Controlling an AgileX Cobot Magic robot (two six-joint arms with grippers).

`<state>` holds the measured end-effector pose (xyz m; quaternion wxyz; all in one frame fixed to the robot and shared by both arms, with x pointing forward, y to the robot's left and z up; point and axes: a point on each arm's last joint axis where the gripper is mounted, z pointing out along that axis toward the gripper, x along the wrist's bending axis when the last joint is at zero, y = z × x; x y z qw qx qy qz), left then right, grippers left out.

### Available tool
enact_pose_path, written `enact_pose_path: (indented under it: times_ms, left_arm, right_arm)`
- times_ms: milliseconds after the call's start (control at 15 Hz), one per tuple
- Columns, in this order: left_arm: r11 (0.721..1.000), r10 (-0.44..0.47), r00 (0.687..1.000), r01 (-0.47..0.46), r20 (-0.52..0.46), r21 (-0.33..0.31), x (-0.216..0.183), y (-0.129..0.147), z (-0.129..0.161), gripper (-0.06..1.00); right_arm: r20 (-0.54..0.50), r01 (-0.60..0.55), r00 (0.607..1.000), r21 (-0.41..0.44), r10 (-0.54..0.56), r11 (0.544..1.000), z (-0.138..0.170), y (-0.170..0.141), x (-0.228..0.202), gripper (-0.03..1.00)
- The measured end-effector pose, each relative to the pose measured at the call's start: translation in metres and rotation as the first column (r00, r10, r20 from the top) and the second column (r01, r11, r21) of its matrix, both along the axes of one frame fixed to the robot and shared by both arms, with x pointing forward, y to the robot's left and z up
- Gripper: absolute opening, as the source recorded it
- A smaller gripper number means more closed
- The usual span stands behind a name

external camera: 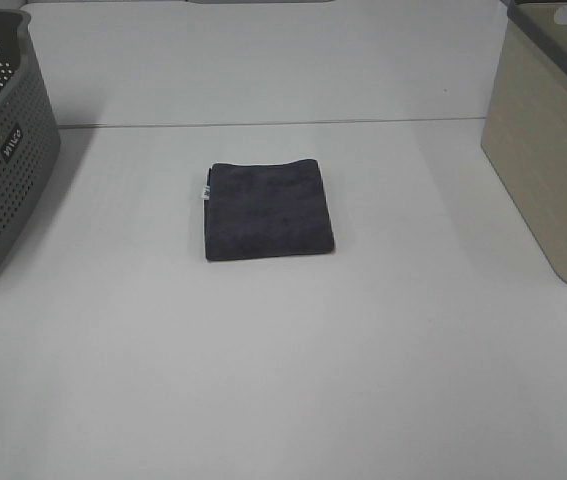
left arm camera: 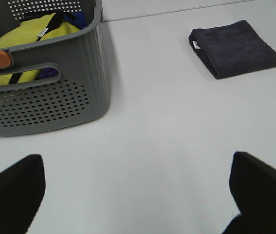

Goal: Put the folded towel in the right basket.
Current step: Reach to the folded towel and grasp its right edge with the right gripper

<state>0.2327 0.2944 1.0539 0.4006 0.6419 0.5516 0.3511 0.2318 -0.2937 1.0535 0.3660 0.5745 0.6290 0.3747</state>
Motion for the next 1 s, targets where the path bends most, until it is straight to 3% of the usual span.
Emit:
enact_pose_path:
  times_ms: [1000]
  left_arm:
    - [1.0,0.0,1.0,0.0,0.0,0.0,0.0,0.0,0.0,0.98]
  right_arm:
    - [0.0,0.0,1.0,0.0,0.0,1.0,0.0,0.0,0.0,0.73]
